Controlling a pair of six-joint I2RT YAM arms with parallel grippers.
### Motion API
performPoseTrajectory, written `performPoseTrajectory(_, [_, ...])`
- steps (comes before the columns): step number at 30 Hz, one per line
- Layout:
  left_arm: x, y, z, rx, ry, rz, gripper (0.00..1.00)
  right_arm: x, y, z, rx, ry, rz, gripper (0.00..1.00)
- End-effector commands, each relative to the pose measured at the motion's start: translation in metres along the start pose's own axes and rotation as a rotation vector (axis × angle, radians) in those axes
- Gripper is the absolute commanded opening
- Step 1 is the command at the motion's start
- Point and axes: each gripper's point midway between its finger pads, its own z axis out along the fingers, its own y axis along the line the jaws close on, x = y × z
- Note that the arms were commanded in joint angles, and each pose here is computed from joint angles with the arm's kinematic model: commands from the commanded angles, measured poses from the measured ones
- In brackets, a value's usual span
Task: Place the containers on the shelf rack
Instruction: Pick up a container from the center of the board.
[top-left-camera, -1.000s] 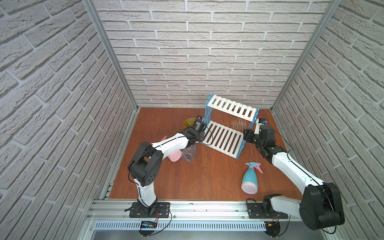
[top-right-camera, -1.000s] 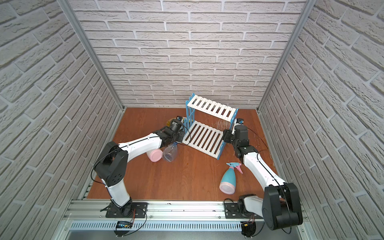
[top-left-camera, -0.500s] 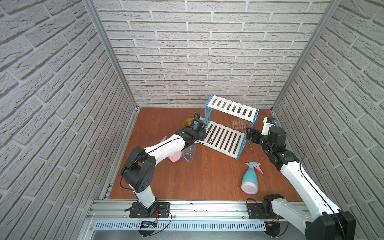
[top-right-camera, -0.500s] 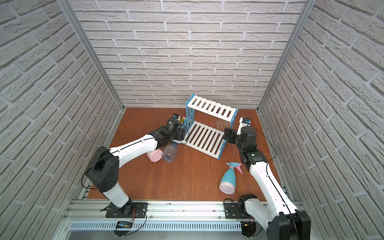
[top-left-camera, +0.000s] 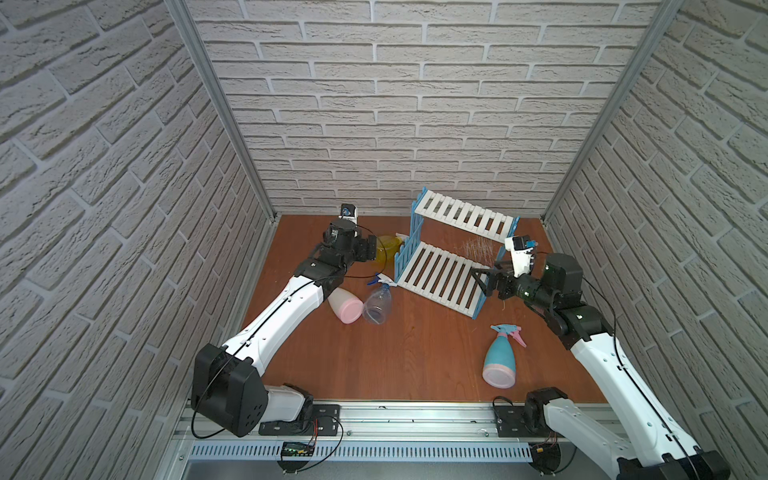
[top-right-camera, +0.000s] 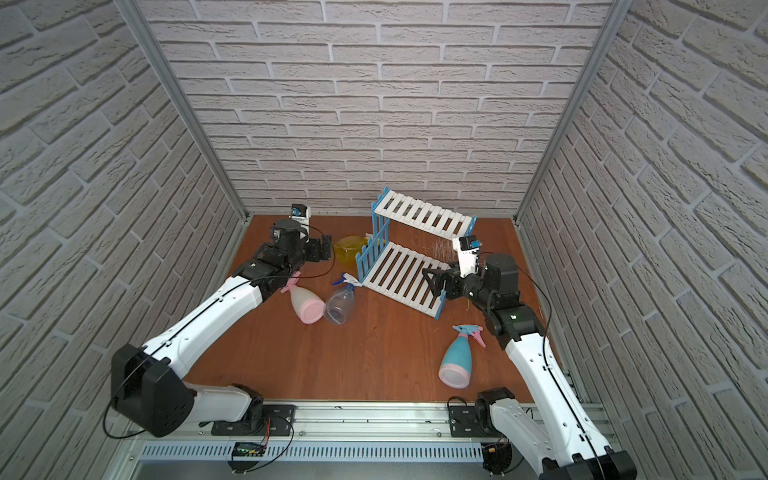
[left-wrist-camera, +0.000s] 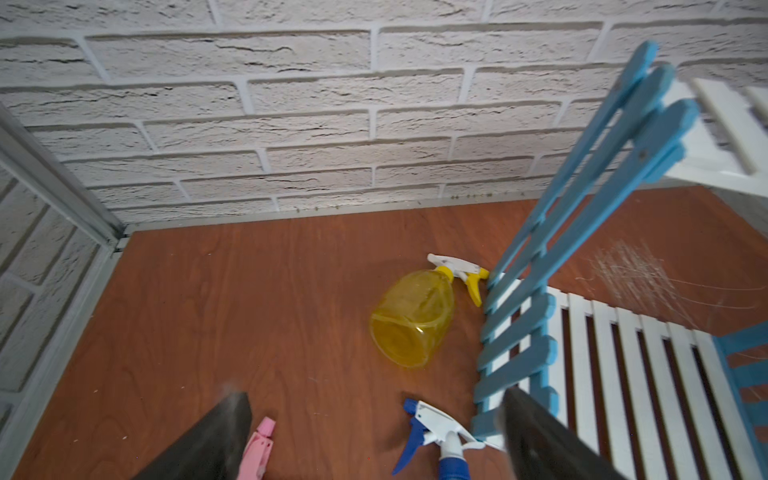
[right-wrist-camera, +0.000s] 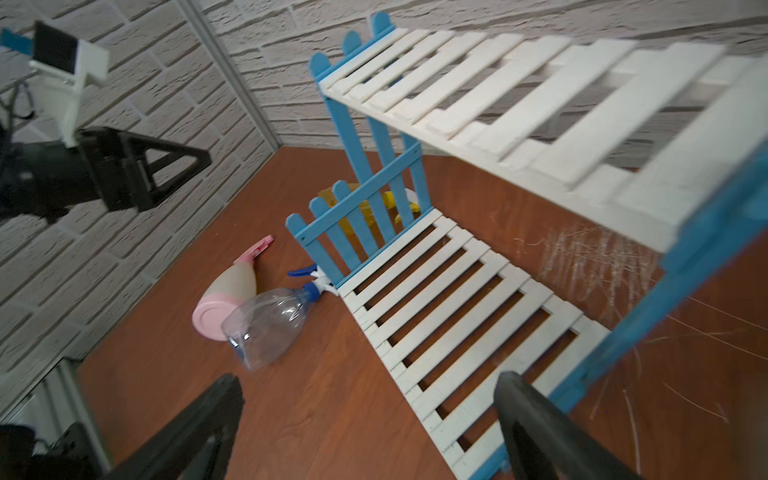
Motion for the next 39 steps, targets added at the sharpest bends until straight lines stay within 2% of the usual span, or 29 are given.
performPoseTrajectory(1, [-0.004, 0.006, 0.015, 0.049, 0.025, 0.034, 0.98, 0.001, 0.031, 0.006, -0.129, 0.017, -0.07, 0.99])
performPoseTrajectory(5, [-0.001, 0.027, 0.051, 0.014, 0.116, 0.048, 0.98, 0.008, 0.051, 0.017, -0.196, 0.024, -0.111, 0.96])
performPoseTrajectory(7, [0.0, 0.025, 0.067, 0.031, 0.155, 0.078, 0.98, 0.013, 0.059, 0.023, -0.214, 0.04, -0.125, 0.95])
performPoseTrajectory(13, [0.019, 0.001, 0.124, 0.233, 0.251, 0.166, 0.98, 0.029, 0.075, 0.039, -0.254, 0.074, -0.138, 0.95])
performPoseTrajectory(16, [0.031, -0.008, 0.147, 0.297, 0.318, 0.185, 0.98, 0.034, 0.081, 0.045, -0.267, 0.083, -0.142, 0.95])
performPoseTrajectory(19, [0.041, -0.016, 0.165, 0.34, 0.339, 0.187, 0.98, 0.039, 0.085, 0.05, -0.272, 0.09, -0.144, 0.95])
performPoseTrajectory(28, [0.074, -0.036, 0.189, 0.471, 0.457, 0.169, 0.98, 0.044, 0.087, 0.058, -0.279, 0.104, -0.145, 0.95])
performPoseTrajectory(39, [0.104, -0.046, 0.202, 0.509, 0.543, 0.156, 0.98, 0.047, 0.084, 0.062, -0.271, 0.11, -0.14, 0.94])
